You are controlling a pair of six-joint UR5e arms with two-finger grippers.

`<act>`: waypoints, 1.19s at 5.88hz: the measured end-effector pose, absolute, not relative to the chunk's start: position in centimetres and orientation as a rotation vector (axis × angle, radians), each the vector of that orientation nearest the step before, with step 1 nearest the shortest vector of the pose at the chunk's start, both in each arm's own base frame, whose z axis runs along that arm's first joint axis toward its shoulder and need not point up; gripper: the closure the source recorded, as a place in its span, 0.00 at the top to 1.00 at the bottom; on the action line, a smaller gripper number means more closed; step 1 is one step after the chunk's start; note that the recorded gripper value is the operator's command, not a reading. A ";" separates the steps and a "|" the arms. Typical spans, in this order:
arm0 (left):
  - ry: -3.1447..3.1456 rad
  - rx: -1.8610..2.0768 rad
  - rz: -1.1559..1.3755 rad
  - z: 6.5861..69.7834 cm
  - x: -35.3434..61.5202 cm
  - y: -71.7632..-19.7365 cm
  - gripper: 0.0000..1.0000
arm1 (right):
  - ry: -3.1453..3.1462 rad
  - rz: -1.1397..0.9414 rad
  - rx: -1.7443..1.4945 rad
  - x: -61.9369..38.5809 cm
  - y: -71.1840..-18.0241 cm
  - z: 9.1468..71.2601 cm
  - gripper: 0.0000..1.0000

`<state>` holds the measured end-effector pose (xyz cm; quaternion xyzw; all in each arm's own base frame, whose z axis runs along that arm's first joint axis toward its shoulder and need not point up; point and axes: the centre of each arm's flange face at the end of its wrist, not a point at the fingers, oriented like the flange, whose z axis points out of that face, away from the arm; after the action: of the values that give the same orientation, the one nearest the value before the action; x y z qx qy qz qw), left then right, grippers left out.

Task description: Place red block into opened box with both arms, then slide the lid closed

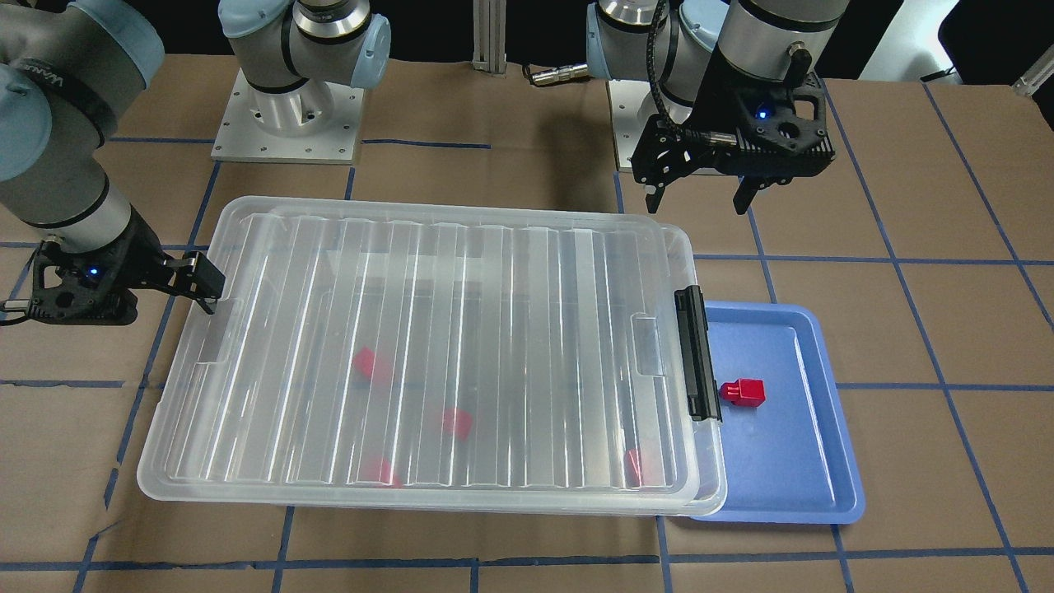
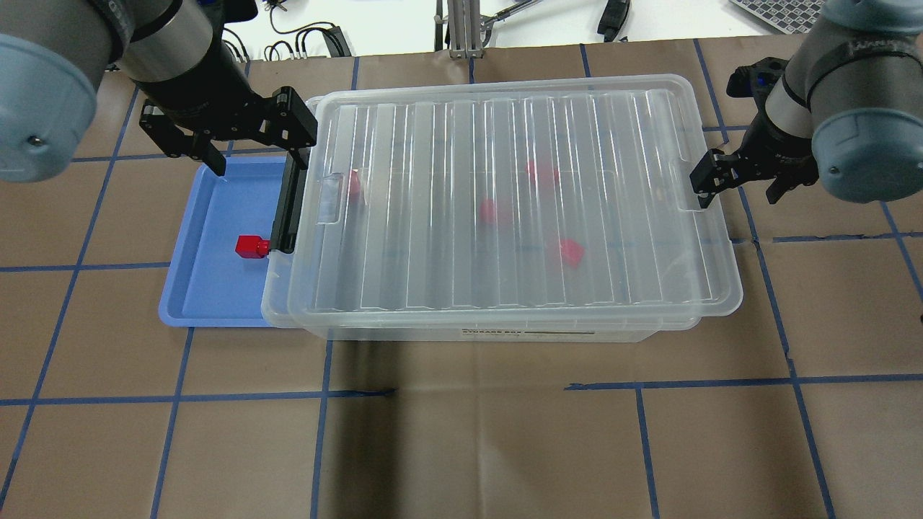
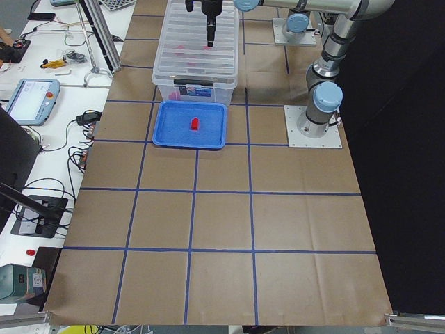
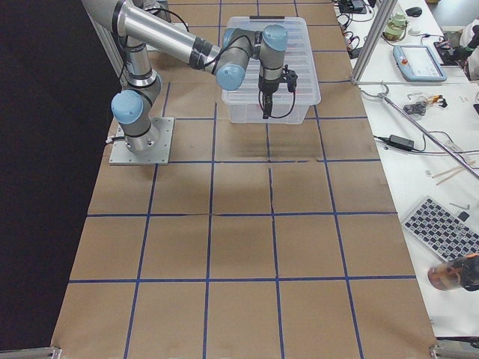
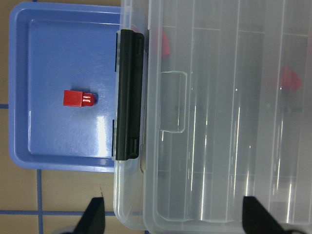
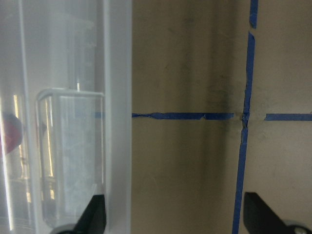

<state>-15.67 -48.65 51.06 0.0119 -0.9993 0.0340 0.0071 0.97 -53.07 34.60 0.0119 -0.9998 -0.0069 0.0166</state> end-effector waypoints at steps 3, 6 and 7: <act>-3.126 0.038 0.104 51.0 -15.6 -48.6 0.99 | -3.073 -0.042 0.120 -1.8 -53.0 34.6 1.00; -3.126 0.037 0.105 51.0 -15.7 -48.6 0.99 | -3.067 -0.047 0.207 -6.5 -52.7 34.7 1.00; -3.126 0.037 0.105 51.0 -15.7 -48.6 0.99 | -3.063 -0.041 0.219 -7.4 -52.6 34.7 1.00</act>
<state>-15.68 -48.57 51.03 0.0118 -0.9993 0.0337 0.0069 -7.37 -52.64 34.72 0.0714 -0.9967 -0.0132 0.0352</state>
